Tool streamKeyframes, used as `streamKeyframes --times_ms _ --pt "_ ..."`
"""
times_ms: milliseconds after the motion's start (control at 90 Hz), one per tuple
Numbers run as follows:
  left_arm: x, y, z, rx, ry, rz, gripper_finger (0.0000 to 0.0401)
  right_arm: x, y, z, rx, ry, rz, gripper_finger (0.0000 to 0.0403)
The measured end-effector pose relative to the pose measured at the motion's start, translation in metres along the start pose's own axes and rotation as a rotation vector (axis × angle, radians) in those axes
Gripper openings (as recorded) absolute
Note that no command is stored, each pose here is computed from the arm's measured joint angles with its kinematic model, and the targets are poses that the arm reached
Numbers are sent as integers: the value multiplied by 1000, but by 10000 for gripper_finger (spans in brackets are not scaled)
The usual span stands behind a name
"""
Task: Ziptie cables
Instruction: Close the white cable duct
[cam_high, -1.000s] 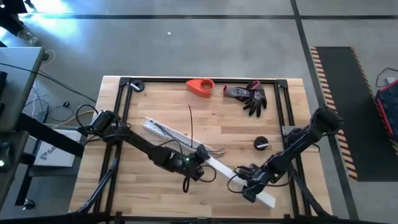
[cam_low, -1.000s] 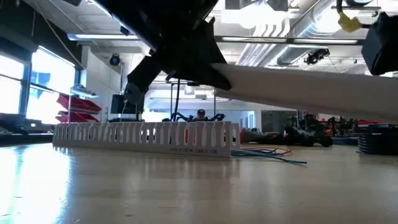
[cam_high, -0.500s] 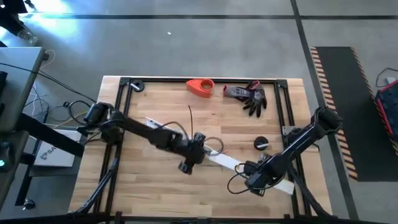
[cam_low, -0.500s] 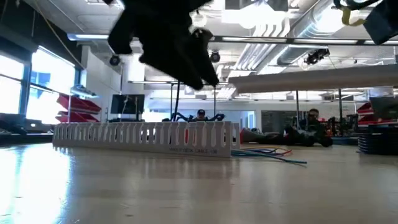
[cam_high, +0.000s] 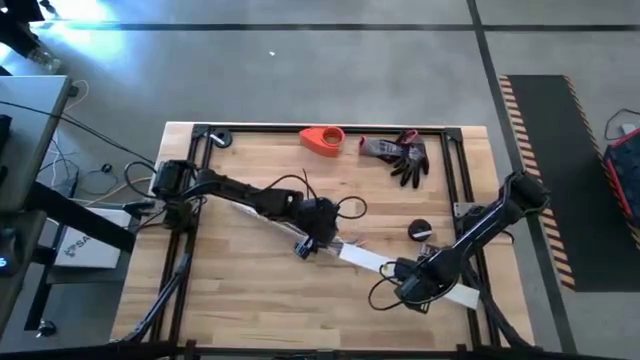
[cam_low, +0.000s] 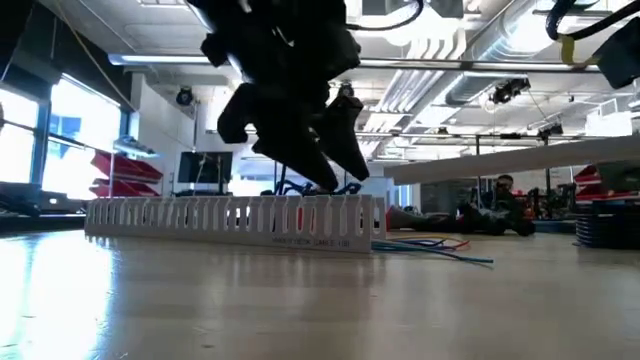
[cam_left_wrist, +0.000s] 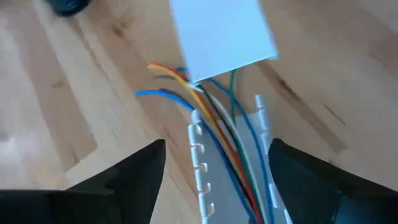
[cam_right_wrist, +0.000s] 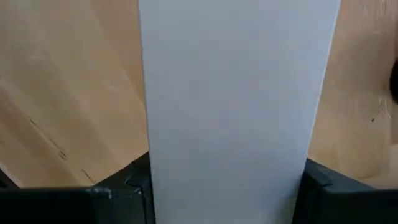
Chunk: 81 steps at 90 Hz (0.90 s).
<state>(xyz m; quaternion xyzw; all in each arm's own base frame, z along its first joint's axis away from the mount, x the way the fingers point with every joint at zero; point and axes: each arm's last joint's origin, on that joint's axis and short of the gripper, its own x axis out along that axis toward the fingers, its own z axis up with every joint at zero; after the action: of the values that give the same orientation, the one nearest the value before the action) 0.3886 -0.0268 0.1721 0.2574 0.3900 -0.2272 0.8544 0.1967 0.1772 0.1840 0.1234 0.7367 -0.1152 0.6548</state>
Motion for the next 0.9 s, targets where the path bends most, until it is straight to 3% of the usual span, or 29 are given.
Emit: streamKeyframes --times_ms 222,400,622,900 --pt "4 0 1 25 -39 -31 267 0 0 0 17 -29 -17 196" --pt "20 -3 -4 3 -25 -39 267 1 1 5 13 -131 -32 196" --pt "24 -5 -3 -64 26 38 267 7 1 13 35 -135 -44 196" --pt "29 -19 -6 -88 81 -31 266 14 3 16 44 -85 -46 196"
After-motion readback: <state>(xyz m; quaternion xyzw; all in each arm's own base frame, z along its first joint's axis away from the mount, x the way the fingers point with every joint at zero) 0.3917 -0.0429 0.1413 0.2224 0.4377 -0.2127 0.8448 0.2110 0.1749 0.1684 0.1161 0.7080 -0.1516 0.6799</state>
